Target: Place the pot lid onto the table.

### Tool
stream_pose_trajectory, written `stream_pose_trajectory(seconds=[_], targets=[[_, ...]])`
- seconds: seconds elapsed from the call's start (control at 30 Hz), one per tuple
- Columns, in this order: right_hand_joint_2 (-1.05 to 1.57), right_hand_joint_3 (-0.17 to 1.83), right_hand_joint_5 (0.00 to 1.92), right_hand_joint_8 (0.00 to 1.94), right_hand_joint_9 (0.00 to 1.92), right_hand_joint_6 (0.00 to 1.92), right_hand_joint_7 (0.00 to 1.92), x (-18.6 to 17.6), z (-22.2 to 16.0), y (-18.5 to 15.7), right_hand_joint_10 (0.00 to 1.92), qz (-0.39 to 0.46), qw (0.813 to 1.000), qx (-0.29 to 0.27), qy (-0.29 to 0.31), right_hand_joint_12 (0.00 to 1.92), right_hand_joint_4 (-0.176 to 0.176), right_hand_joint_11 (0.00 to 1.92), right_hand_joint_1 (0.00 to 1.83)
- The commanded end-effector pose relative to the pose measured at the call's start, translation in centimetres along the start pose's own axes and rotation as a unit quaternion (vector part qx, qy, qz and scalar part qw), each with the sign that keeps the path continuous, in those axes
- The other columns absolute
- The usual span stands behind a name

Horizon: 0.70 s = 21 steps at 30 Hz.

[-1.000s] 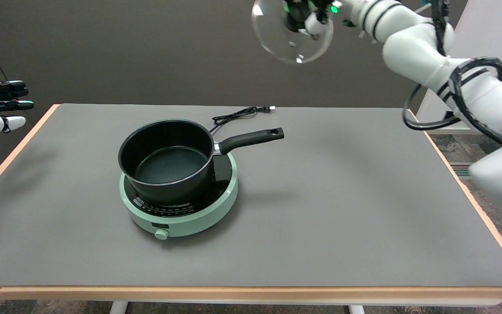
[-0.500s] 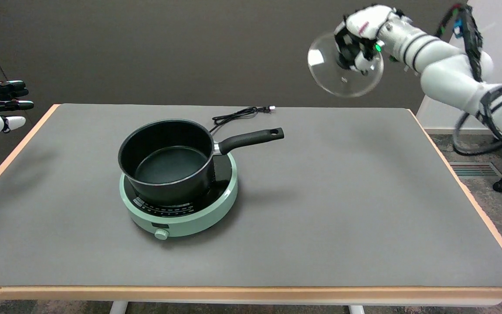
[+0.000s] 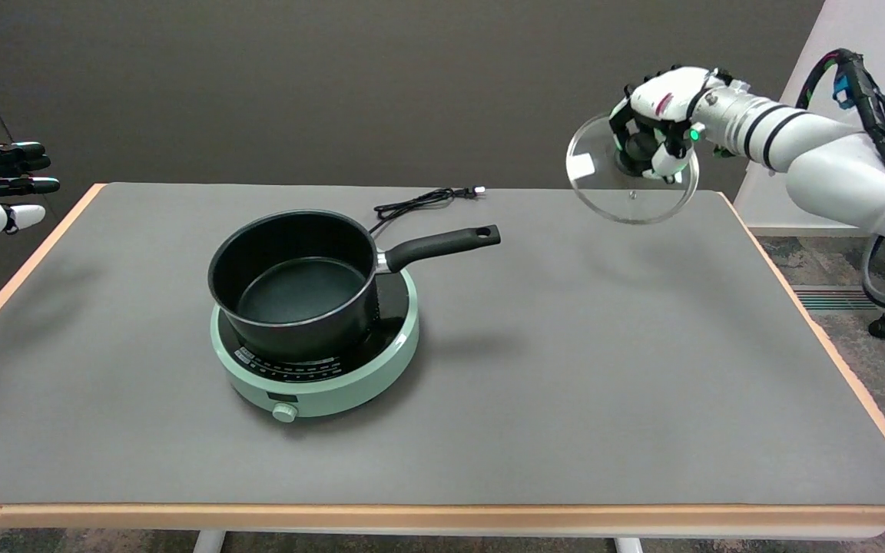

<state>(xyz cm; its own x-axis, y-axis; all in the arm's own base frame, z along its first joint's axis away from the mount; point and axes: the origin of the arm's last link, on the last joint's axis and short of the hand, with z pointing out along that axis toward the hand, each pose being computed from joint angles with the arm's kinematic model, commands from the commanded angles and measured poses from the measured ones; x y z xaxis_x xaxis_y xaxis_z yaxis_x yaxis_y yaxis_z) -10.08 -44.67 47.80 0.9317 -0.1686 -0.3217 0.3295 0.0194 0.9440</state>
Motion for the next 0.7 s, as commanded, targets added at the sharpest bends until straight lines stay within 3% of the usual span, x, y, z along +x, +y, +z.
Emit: stream_pose_trajectory(seconds=[0.03, 0.7], targets=[[0.73, 0.79, 0.7, 1.27, 0.86, 1.31, 0.98, -0.7, -2.9, -4.7, 1.62, 0.057, 0.991, 0.103, -0.063, 1.36, 0.176, 0.73, 1.38], [0.74, 0.78, 0.69, 1.28, 0.86, 1.31, 0.97, -7.0, 0.4, -7.4, 1.65, 0.093, 0.979, 0.107, -0.149, 1.39, 0.176, 0.72, 1.38]])
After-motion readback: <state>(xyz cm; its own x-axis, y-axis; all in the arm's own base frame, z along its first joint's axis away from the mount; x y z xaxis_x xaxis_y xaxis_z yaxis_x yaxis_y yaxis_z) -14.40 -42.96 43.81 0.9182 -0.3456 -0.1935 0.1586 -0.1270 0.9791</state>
